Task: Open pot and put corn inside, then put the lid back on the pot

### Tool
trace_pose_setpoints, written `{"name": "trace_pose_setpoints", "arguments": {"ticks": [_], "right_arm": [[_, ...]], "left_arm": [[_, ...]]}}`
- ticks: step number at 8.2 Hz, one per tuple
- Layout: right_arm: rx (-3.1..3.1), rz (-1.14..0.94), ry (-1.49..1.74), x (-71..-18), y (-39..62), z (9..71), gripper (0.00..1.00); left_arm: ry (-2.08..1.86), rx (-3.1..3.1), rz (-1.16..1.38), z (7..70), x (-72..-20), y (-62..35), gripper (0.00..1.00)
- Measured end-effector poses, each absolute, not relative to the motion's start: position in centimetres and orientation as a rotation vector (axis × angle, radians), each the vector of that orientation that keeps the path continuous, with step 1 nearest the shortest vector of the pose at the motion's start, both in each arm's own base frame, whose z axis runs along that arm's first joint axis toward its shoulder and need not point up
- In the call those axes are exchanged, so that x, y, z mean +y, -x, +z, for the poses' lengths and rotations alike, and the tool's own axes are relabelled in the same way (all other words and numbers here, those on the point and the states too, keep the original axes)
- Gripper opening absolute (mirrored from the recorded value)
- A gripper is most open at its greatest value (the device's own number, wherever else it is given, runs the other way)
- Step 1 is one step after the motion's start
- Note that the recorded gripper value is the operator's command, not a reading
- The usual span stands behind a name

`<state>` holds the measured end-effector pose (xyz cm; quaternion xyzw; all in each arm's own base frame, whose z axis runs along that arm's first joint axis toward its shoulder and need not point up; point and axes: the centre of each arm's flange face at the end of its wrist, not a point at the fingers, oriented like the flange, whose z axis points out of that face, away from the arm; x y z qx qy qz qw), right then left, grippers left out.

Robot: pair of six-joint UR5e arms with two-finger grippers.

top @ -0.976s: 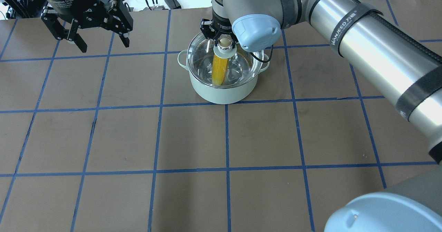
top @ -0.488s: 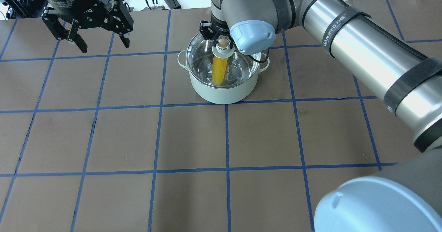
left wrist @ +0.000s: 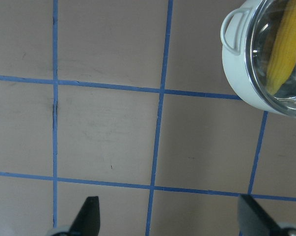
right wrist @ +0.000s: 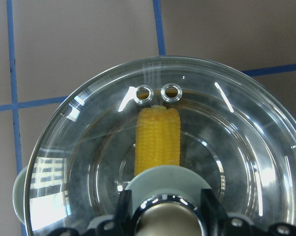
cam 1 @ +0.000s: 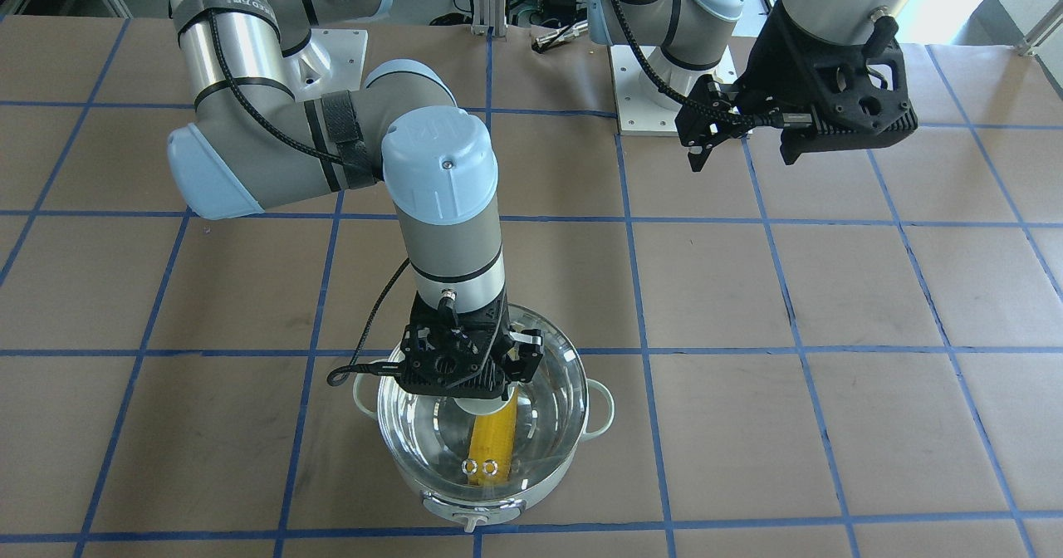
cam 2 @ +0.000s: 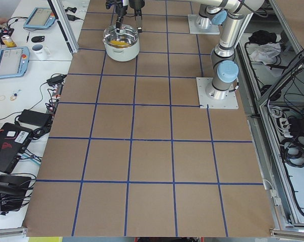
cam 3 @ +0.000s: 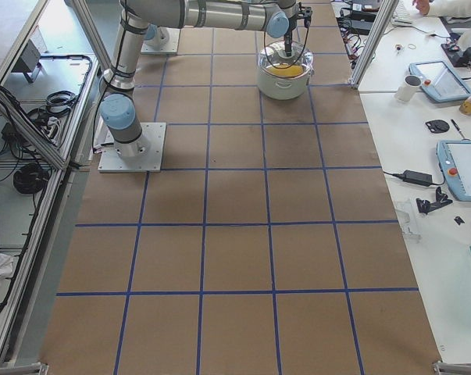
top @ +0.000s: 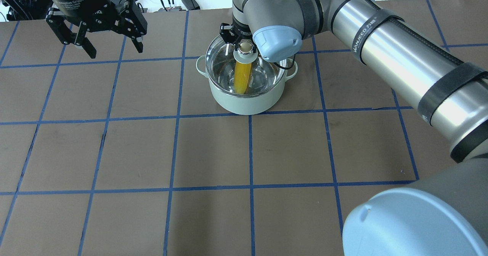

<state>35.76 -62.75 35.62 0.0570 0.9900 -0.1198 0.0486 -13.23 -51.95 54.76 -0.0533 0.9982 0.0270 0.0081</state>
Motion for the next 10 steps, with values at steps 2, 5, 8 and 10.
{"name": "trace_pose_setpoints", "arguments": {"ticks": [2,5,8,10], "right_arm": [[3.018,-0.362,-0.175,-62.9,-35.8,35.2,0.22],[3.019,-0.360,-0.173,-63.0,-35.9,34.9,0.22],[3.019,-0.358,-0.175,-63.1,-35.9,34.5,0.22],[3.018,-0.353,-0.181,-63.1,-35.9,34.4,0.23]], "left_arm": [[0.163,3.120,0.087,54.7,-51.9,13.3,1.00],[0.162,3.120,0.087,54.7,-51.9,13.4,1.00],[0.163,3.120,0.087,54.7,-51.9,13.4,1.00],[0.163,3.120,0.087,54.7,-51.9,13.4,1.00]]}}
